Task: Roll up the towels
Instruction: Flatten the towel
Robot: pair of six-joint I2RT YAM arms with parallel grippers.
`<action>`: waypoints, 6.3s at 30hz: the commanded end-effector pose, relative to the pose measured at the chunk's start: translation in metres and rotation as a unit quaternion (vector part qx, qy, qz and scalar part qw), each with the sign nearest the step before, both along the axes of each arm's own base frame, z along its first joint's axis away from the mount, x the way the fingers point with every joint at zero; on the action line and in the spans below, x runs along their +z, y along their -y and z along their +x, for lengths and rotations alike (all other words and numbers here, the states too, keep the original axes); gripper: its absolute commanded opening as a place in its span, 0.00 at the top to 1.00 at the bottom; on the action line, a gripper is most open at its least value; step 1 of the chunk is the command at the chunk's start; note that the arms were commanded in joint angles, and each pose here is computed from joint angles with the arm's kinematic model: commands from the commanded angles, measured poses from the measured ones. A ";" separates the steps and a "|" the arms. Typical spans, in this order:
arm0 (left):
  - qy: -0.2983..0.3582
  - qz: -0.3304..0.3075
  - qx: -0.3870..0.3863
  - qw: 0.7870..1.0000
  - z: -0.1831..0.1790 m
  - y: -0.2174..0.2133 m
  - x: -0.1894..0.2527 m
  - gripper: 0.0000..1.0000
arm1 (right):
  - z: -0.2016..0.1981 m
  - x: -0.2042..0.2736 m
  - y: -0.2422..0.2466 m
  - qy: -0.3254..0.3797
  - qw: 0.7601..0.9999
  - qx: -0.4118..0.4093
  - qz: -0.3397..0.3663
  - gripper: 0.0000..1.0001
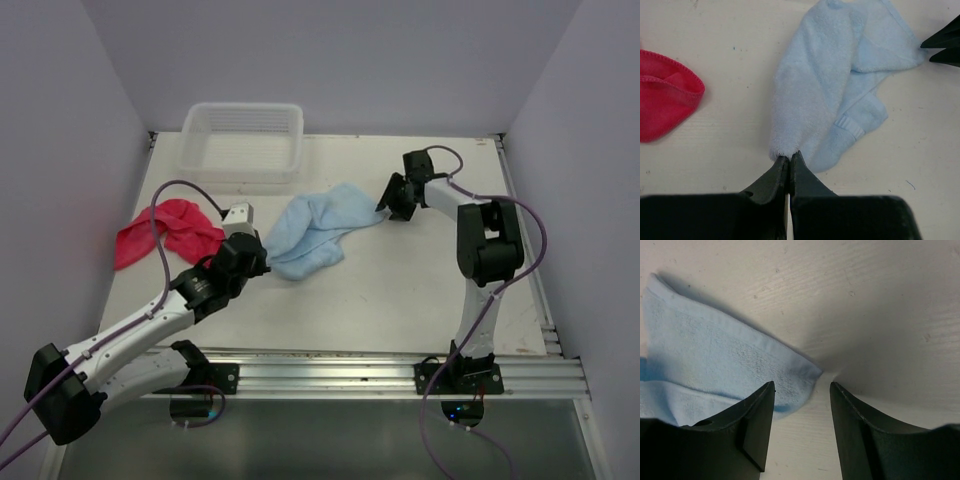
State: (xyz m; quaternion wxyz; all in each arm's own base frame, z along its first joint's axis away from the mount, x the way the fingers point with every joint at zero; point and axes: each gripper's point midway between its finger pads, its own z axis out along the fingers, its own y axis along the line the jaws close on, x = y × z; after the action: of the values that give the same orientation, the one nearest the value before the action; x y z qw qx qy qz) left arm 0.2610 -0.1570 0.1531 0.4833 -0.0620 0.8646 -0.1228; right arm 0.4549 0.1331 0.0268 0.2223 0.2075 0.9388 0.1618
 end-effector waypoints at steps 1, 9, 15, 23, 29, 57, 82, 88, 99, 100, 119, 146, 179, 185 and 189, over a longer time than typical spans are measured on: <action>0.016 -0.013 0.007 1.000 0.002 0.000 0.006 1.00 | 0.007 -0.007 -0.005 -0.004 1.000 -0.007 0.006 0.48; 0.017 -0.017 -0.004 1.000 0.000 0.003 0.002 1.00 | -0.010 -0.041 -0.004 -0.051 0.998 0.014 -0.047 0.57; 0.020 -0.018 -0.005 1.000 -0.002 0.001 0.000 1.00 | -0.025 -0.064 0.005 -0.090 0.989 0.029 -0.116 0.62; 0.023 -0.021 -0.008 0.999 -0.005 -0.001 -0.002 1.00 | -0.029 -0.059 -0.003 -0.102 0.984 0.057 -0.134 1.00; 0.014 -0.021 -0.022 0.999 -0.009 0.002 -0.011 0.79 | -0.022 -0.012 -0.013 -0.063 0.990 0.068 -0.109 1.00; 0.064 -0.014 -0.046 0.997 0.020 0.024 0.016 0.30 | -0.059 0.261 0.077 0.185 0.977 -0.043 -0.099 1.00; -0.062 -0.006 -0.085 0.994 0.123 0.053 -0.072 0.29 | -0.058 0.278 0.097 0.188 0.976 -0.057 -0.091 1.00; -0.109 0.004 -0.078 0.991 0.107 0.046 -0.107 0.38 | -0.056 0.264 0.092 0.177 0.979 -0.050 -0.083 1.00; -0.085 -0.002 -0.083 0.993 0.108 0.046 -0.088 1.00 | -0.051 0.256 0.081 0.173 0.983 -0.040 -0.054 1.00; -0.053 -0.005 -0.075 0.996 0.116 0.045 -0.061 1.00 | -0.048 0.258 0.080 0.176 0.982 -0.038 -0.052 1.00; 0.170 -0.102 0.009 0.980 0.065 -0.032 0.157 1.00 | -0.020 0.285 0.052 0.194 0.981 0.002 0.016 1.00; 0.055 -0.094 -0.169 0.980 -0.035 0.132 0.034 0.12 | -0.046 0.201 0.170 0.078 0.981 -0.115 -0.135 1.00; -0.079 0.077 0.074 0.991 0.199 -0.051 -0.067 0.48 | -0.026 0.140 0.150 0.057 0.992 -0.078 -0.086 1.00; -0.099 0.079 0.088 0.988 0.211 -0.065 -0.084 0.51 | -0.021 0.133 0.149 0.054 0.992 -0.075 -0.080 1.00; -0.110 0.074 0.094 0.987 0.215 -0.075 -0.095 0.52 | -0.020 0.128 0.150 0.050 0.992 -0.077 -0.083 1.00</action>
State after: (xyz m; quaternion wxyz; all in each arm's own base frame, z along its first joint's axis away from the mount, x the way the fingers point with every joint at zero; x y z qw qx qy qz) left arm 0.4622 -0.0910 0.0507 0.3873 -0.1168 0.9145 -0.0040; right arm 0.4275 -0.0164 0.1549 0.2883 0.2600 0.9190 0.0685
